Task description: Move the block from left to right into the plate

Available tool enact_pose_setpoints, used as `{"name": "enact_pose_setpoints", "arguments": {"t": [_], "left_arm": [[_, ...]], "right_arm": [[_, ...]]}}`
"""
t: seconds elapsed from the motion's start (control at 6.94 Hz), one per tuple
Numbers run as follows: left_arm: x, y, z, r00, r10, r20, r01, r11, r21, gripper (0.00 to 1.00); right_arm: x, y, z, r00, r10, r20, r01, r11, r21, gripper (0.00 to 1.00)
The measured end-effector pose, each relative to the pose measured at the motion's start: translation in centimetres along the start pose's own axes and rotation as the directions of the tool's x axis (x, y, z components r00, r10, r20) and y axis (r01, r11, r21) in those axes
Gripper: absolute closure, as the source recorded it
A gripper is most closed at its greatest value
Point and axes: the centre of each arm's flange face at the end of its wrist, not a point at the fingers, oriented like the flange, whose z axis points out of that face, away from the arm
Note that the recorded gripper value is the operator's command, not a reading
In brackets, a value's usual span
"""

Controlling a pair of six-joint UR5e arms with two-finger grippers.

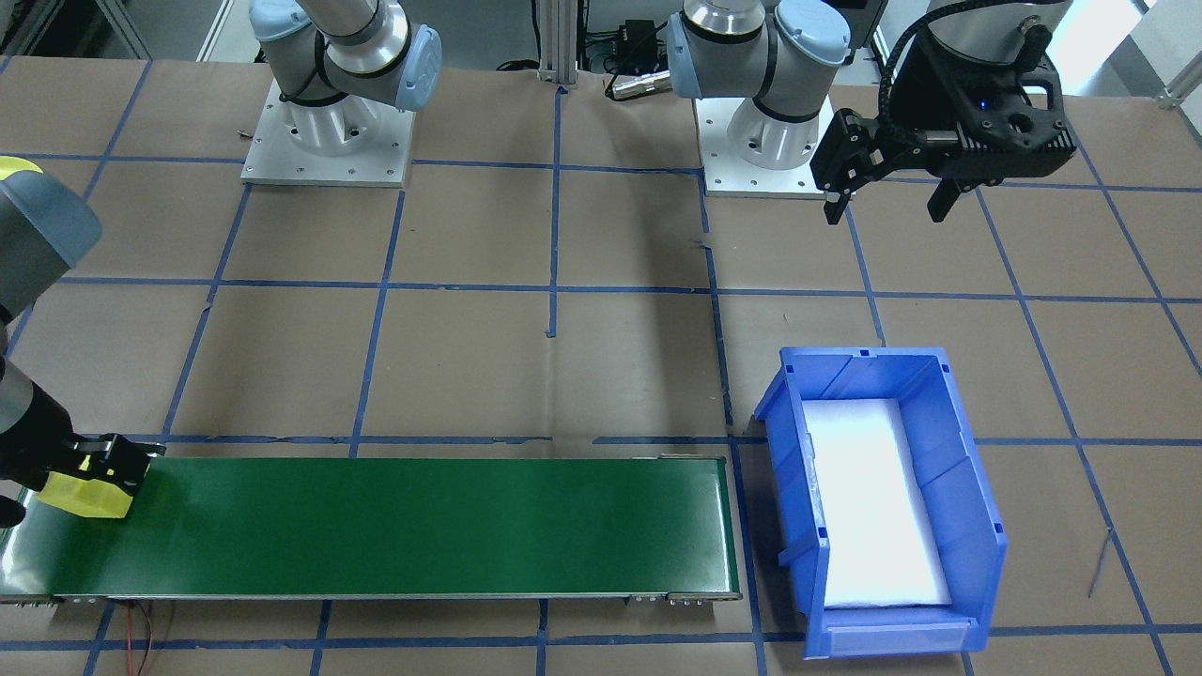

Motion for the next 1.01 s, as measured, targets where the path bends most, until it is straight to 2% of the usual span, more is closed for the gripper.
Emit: {"name": "enact_pose_setpoints", "arguments": {"t": [0.29,0.43,0.58,0.72,0.87,1.01], "left_arm": [[0.0,0.0,0.0,1.0,0.001,0.0,-0.001,1.0,0.001,0.0],[0.1,0.0,0.0,1.0,0.001,0.0,-0.001,1.0,0.0,0.0],[0.1,0.0,0.0,1.0,0.001,0.0,-0.001,1.0,0.0,0.0],[0.0,0.0,-0.1,1.0,0.001,0.0,-0.001,1.0,0.001,0.0],[0.0,0.0,-0.1,1.0,0.001,0.0,-0.001,1.0,0.001,0.0],[0.0,0.0,-0.1,1.0,0.001,0.0,-0.001,1.0,0.0,0.0]], "right_arm": [[3.0,0.4,0.8,0.997,0.075,0.005,-0.075,0.997,-0.013,0.02],[3.9,0.5,1.0,0.996,0.091,0.007,-0.091,0.996,-0.016,0.22],[4.5,0.6,1.2,0.995,0.101,0.006,-0.101,0.995,-0.02,0.56],[5.1,0.8,1.4,0.994,0.109,0.003,-0.109,0.994,-0.024,0.83],[5.5,0.9,1.4,0.993,0.115,-0.002,-0.115,0.993,-0.027,0.92],[6.4,1.0,1.2,0.992,0.126,-0.007,-0.126,0.992,-0.026,0.92]]}}
